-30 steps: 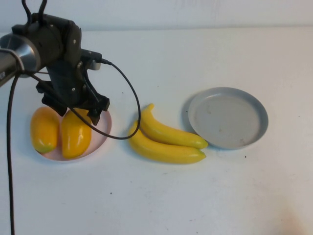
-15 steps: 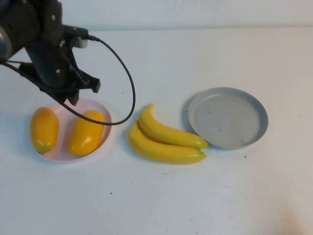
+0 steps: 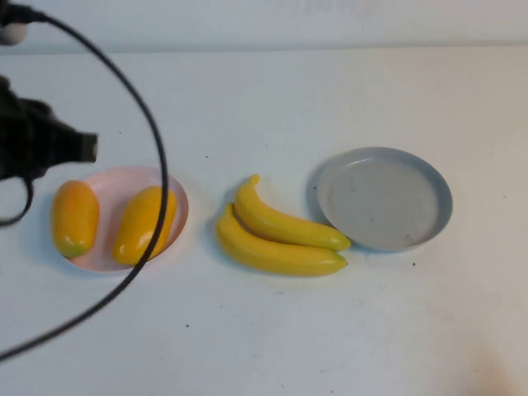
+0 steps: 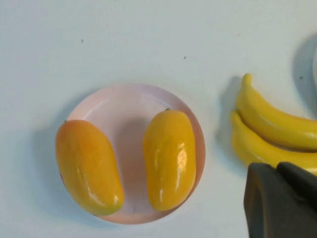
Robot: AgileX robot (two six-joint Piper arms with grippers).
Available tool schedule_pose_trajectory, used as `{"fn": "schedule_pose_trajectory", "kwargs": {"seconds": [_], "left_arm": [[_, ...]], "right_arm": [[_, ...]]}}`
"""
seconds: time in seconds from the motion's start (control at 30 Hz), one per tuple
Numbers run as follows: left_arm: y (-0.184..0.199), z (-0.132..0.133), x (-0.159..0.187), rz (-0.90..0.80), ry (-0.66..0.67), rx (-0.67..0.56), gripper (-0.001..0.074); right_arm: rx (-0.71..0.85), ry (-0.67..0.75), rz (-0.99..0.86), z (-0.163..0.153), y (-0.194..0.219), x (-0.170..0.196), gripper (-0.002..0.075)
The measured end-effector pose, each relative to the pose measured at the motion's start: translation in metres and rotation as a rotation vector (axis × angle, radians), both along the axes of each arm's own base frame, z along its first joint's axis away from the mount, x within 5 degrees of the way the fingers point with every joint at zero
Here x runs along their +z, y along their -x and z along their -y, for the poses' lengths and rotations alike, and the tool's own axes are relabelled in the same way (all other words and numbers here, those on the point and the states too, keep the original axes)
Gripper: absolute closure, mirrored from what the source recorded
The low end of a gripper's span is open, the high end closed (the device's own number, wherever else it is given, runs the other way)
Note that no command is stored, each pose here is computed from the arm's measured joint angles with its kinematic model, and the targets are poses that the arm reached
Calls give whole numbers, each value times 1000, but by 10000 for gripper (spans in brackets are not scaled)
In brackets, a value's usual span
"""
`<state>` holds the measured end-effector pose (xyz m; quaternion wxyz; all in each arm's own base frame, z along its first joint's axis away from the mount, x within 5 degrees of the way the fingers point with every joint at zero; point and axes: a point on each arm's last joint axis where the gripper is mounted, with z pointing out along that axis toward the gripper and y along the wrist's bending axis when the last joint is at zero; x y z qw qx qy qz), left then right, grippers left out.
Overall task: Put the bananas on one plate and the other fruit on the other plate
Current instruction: Put another type of fruit in the right plate
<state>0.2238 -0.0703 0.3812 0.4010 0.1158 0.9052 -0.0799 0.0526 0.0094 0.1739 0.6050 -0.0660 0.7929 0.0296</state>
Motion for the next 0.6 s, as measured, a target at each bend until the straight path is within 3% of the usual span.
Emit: {"fn": "schedule_pose_trajectory", "kwargs": {"seconds": [0.13, 0.37, 0.6], "left_arm": [[53, -16, -11, 147, 55, 2, 736], [120, -37, -55, 229, 69, 3, 738], [159, -50, -51, 414, 122, 11, 738]], "right_arm": [[0, 0, 0, 0, 0, 0, 743], [0, 0, 0, 0, 0, 0, 743], [0, 0, 0, 0, 0, 0, 743]]}}
